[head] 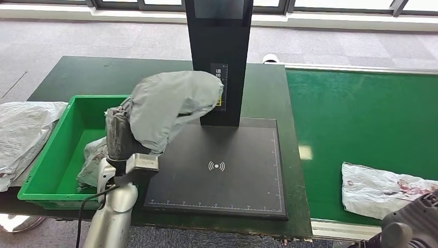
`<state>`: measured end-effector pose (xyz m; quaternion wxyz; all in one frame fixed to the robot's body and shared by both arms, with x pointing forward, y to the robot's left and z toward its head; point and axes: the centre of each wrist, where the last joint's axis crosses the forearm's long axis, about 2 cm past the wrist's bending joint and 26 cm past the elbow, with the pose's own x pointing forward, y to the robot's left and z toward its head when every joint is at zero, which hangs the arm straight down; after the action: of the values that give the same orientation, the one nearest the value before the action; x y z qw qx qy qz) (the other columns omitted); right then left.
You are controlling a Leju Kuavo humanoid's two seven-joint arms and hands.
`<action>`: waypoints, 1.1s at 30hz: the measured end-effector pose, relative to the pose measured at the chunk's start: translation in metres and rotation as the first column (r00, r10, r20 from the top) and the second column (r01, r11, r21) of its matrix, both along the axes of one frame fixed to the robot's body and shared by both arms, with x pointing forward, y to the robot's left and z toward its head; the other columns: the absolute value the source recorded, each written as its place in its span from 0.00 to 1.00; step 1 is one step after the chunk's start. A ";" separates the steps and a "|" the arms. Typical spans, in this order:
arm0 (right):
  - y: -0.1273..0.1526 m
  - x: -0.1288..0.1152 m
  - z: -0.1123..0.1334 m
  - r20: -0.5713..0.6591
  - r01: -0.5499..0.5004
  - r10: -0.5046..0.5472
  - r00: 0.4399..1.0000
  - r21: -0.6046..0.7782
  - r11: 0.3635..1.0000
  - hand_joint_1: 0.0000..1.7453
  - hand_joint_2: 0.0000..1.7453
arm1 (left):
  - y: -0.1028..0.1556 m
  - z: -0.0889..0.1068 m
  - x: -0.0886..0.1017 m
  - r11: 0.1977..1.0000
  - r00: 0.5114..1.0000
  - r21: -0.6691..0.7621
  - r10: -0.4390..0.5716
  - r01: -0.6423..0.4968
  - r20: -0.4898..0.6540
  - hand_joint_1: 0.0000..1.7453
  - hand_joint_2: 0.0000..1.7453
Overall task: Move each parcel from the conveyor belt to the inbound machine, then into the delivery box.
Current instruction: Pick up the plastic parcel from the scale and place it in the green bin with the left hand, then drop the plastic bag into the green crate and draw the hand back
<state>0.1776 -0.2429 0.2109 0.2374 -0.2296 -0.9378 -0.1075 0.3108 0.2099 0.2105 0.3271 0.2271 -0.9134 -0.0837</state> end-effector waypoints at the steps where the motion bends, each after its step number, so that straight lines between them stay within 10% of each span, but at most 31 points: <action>1: -0.001 0.000 -0.001 -0.002 -0.008 0.008 1.000 0.000 1.000 0.00 1.00 | 0.012 0.002 0.004 0.999 0.999 -0.022 0.032 -0.032 -0.012 1.00 1.00; 15: -0.009 -0.021 -0.017 -0.070 -0.006 0.003 0.998 -0.040 0.999 0.00 1.00 | 0.166 -0.007 0.065 0.884 0.877 -0.117 0.418 -0.453 -0.237 1.00 1.00; 30: -0.007 -0.030 -0.022 -0.097 -0.021 0.015 0.995 -0.066 0.998 0.00 1.00 | 0.190 -0.041 0.075 0.857 0.781 -0.040 0.447 -0.513 -0.436 1.00 1.00; 31: -0.007 -0.031 -0.023 -0.100 -0.026 0.019 0.995 -0.069 0.997 0.00 1.00 | 0.189 -0.048 0.075 0.863 0.771 -0.023 0.440 -0.505 -0.461 0.94 1.00; 33: -0.006 -0.032 -0.023 -0.105 -0.037 0.030 0.994 -0.070 0.997 0.00 1.00 | 0.184 -0.061 0.072 0.878 0.759 0.005 0.417 -0.479 -0.499 0.44 1.00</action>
<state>0.1460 -0.2493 0.1878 0.2793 -0.2274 -0.9311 -0.0576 0.3831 0.3941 0.1490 0.5695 0.3901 -0.7235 -0.0005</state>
